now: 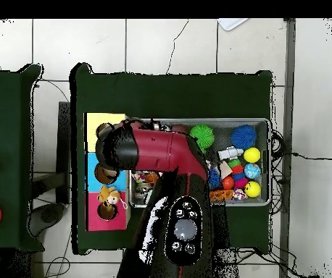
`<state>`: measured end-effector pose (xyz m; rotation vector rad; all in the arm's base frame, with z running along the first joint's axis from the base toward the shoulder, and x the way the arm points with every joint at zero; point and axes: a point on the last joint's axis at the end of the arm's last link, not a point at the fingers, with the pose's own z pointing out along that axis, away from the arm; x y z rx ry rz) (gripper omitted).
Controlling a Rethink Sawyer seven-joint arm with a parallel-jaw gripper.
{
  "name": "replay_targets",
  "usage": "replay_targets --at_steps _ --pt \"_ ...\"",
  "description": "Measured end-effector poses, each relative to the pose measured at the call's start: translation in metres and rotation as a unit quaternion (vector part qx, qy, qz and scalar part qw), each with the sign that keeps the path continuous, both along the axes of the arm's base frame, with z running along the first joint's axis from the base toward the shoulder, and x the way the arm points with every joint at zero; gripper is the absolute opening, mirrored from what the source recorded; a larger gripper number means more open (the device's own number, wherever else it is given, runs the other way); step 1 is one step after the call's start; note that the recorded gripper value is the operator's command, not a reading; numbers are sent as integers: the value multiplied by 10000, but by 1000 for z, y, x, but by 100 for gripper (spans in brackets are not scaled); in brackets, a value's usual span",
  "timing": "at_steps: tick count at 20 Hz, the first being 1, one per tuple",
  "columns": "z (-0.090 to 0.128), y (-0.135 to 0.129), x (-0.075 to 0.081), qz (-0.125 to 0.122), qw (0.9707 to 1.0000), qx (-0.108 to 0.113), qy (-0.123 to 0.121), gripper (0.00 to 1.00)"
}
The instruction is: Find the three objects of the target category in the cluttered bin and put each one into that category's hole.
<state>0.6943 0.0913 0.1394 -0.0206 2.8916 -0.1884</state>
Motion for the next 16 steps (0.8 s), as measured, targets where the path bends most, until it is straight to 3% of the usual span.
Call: replay_targets --at_steps 4,8,13,16 --pt "-36 5 -17 -39 9994 124 336 100" --pt "-58 13 -33 -75 9979 260 592 100" --pt "-60 20 -41 -105 9961 343 801 100" --pt "-49 27 -46 -78 9940 370 1027 100"
